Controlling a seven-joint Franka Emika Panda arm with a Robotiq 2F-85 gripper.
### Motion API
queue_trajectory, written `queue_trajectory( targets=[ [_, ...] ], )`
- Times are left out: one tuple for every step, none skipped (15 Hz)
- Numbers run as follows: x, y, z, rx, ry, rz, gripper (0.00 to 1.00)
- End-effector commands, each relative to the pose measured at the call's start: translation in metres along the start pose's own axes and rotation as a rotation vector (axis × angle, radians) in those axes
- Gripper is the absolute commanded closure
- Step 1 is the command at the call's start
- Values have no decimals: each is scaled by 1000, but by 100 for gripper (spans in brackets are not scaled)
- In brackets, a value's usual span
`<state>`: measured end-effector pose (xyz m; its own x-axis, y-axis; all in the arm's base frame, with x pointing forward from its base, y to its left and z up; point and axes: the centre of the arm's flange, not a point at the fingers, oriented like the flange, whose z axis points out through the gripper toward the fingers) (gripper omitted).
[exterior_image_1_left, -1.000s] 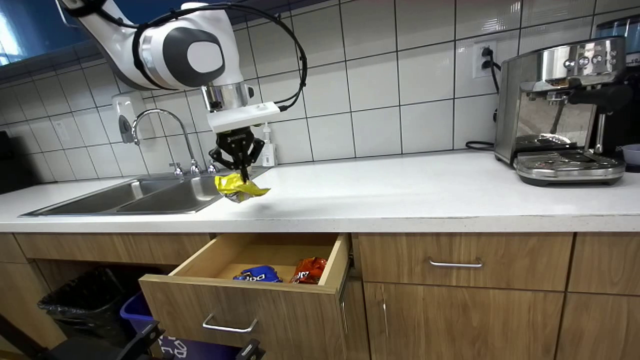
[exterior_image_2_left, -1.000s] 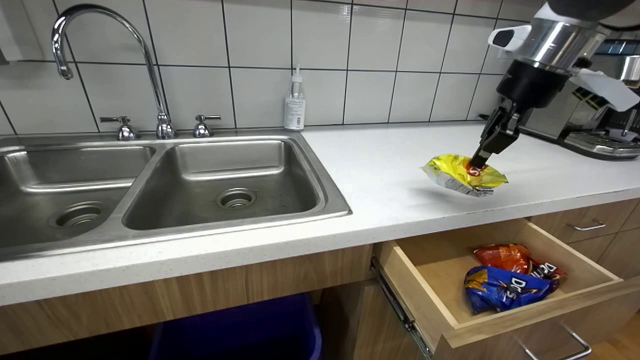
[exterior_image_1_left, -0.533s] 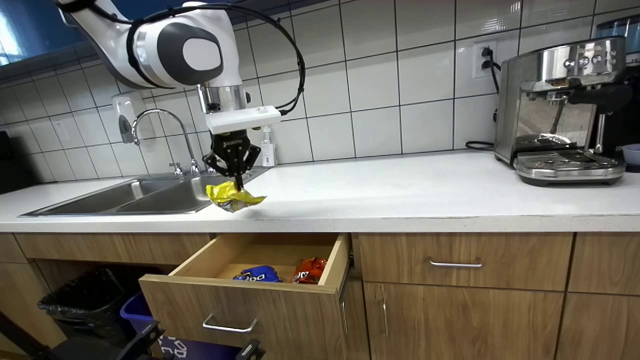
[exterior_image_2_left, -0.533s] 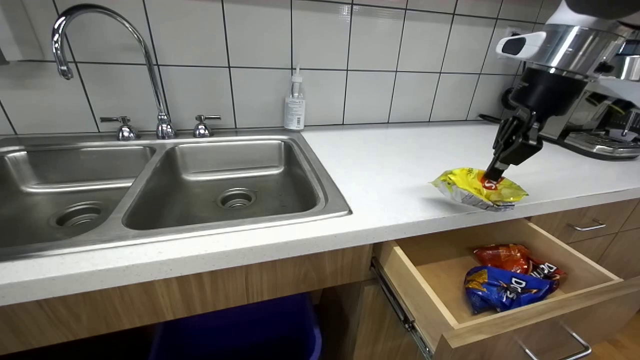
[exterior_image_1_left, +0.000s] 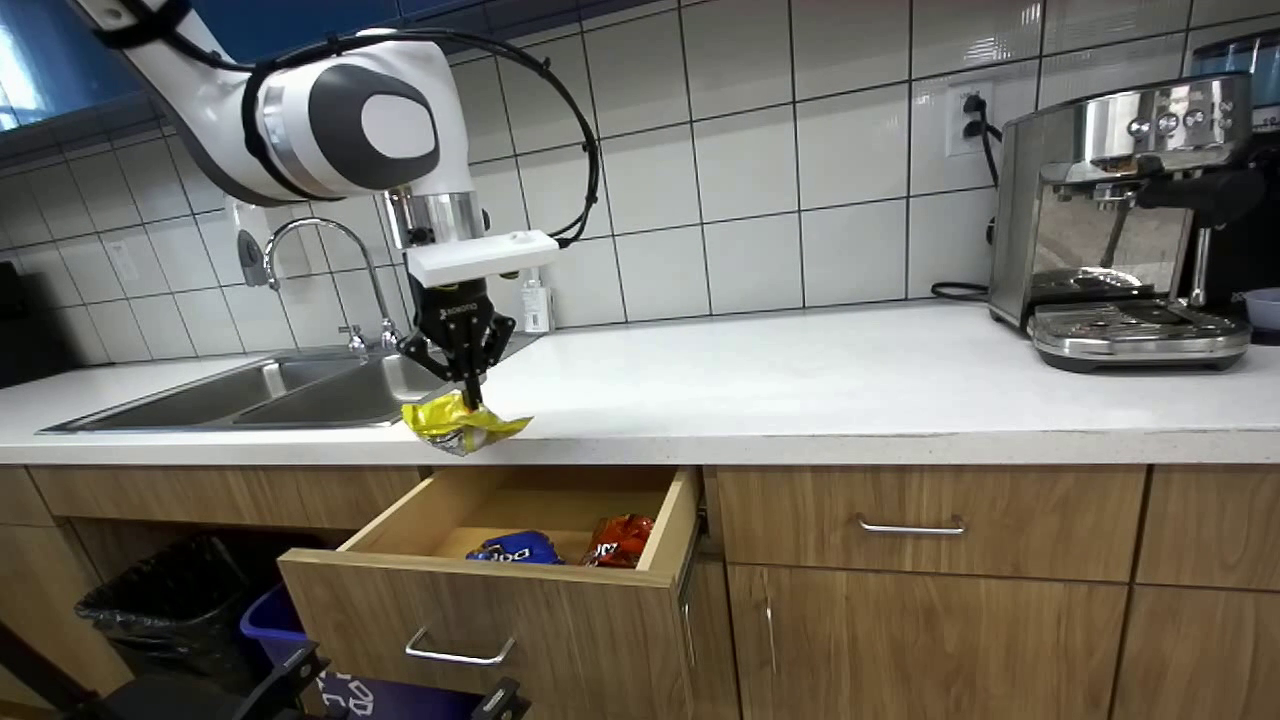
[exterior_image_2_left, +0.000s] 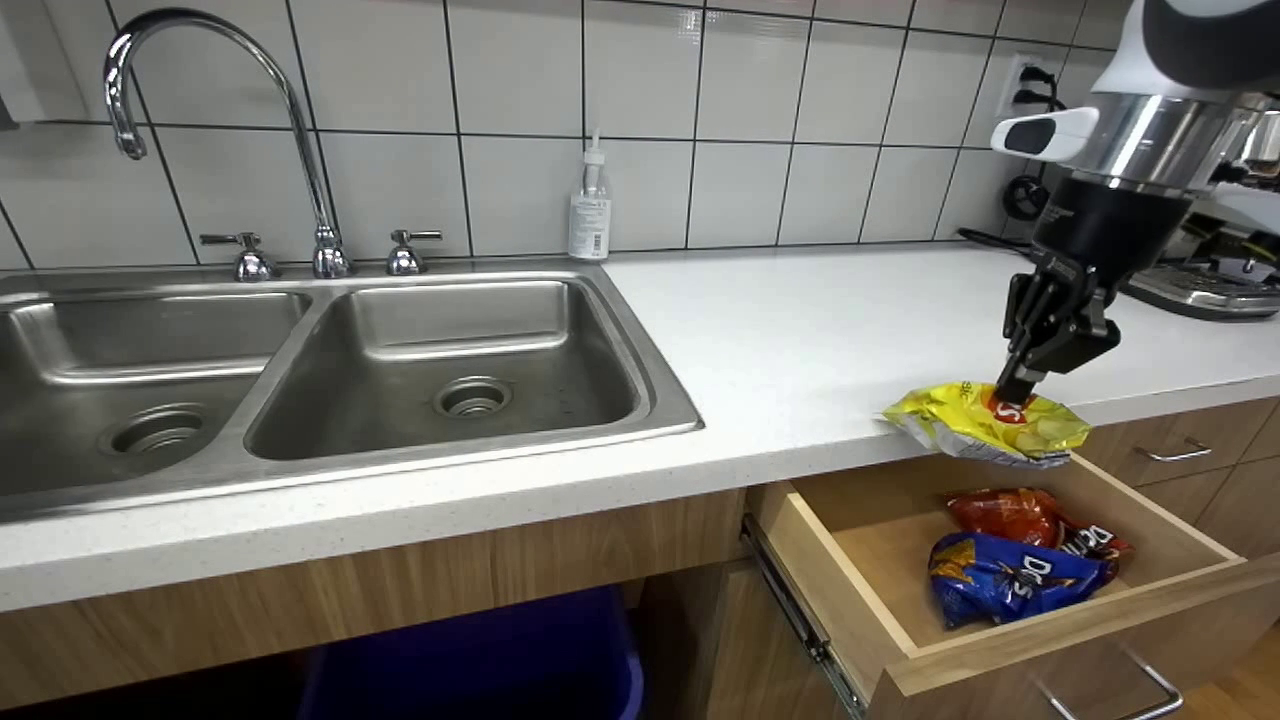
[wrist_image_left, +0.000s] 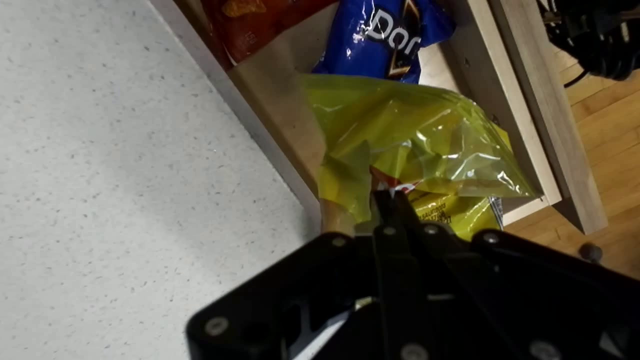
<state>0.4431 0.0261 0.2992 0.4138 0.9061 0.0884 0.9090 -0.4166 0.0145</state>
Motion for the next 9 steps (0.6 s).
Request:
queue_trajectory(
  targets=[
    [-3, -13, 0, -10, -27, -63, 100],
    [-3, -15, 2, -10, -35, -77, 100],
    [-3, -17, 5, -12, -44, -87, 100],
    [-3, -19, 7, -13, -52, -98, 100],
    [-3, -21, 9, -14, -59, -106, 100],
    [-3, -22, 12, -15, -66, -112, 100],
    [-3, -23, 14, -18, -73, -119, 100],
    [-4, -24, 16, -12, -78, -125, 100],
    [-4, -28, 17, -6, -81, -133, 100]
  ],
)
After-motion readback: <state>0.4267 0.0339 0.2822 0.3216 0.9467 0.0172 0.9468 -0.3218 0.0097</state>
